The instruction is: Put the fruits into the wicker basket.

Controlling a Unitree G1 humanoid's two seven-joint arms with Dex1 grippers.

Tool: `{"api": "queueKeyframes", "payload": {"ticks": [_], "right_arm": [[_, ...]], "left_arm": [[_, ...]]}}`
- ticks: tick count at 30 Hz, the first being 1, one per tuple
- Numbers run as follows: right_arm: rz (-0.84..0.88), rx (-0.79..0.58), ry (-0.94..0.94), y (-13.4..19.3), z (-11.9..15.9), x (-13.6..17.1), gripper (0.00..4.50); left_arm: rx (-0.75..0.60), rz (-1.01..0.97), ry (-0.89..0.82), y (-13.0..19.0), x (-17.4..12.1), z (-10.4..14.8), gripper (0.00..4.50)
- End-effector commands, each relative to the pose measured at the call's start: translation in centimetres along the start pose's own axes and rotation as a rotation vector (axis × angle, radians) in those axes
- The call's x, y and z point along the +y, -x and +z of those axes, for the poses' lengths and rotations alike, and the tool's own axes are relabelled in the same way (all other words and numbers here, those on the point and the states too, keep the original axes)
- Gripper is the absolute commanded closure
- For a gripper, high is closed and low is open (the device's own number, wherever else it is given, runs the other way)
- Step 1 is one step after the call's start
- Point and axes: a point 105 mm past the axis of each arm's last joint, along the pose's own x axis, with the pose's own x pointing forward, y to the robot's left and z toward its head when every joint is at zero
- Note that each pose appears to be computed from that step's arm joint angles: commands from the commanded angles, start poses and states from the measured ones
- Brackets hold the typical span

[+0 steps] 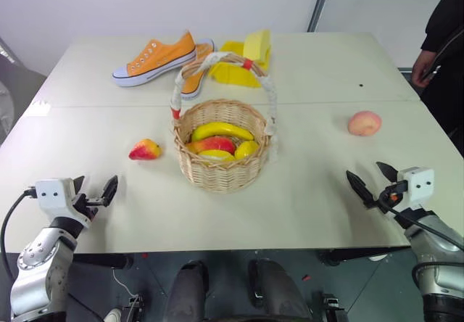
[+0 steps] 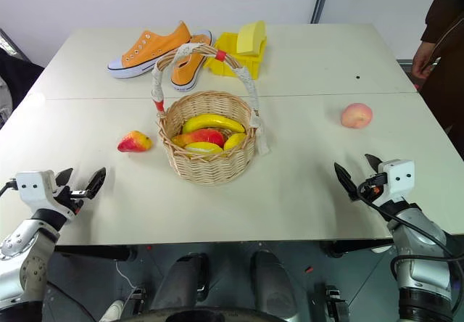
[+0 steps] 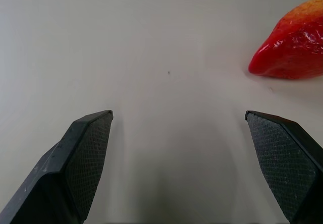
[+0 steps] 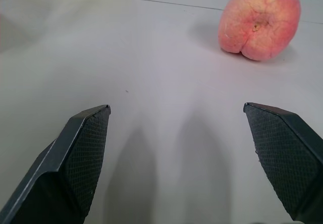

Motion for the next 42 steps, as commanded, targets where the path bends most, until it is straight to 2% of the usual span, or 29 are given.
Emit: {"api": "queueKeyframes", "payload": {"ticks": [1, 12, 17, 20, 23, 30, 35, 42], "right_arm": [[0.007, -0.064, 0.026, -0.3, 1.8, 0.3, 0.09], [0.117, -0.098, 0.036, -1.2, 3.7, 2.2, 0.09], [0.207, -0.172, 0.044, -2.3, 7.1, 3.7, 0.09], [0.344, -0.178, 0.064, -2.0, 8.9, 5.9, 0.09], [0.529, -0.168, 0.073, -0.7, 11.1, 8.8, 0.09], [0.842, -0.108, 0.116, 2.2, 13.8, 14.1, 0.09], [0.934, -0.152, 0.148, 2.4, 15.4, 16.8, 0.09], [0.988, -0.181, 0.14, 2.6, 15.8, 18.8, 0.09]], "left_arm": [[-0.045, 0.002, -0.034, 0.0, 0.2, 1.6, 0.0], [-0.079, -0.054, 0.02, 0.4, -0.5, 2.6, 0.0], [-0.088, -0.191, -0.16, -0.3, -2.2, 4.8, 0.0], [-0.078, -0.296, -0.198, -0.7, -3.1, 6.3, 0.0], [-0.006, -0.434, -0.294, -1.2, -4.2, 7.1, 0.0], [0.131, -0.574, -0.455, -4.1, -5.0, 7.5, 0.0], [0.149, -0.616, -0.53, -6.6, -5.5, 7.6, 0.0], [0.259, -0.712, -0.586, -7.9, -6.2, 5.9, 0.0]]}}
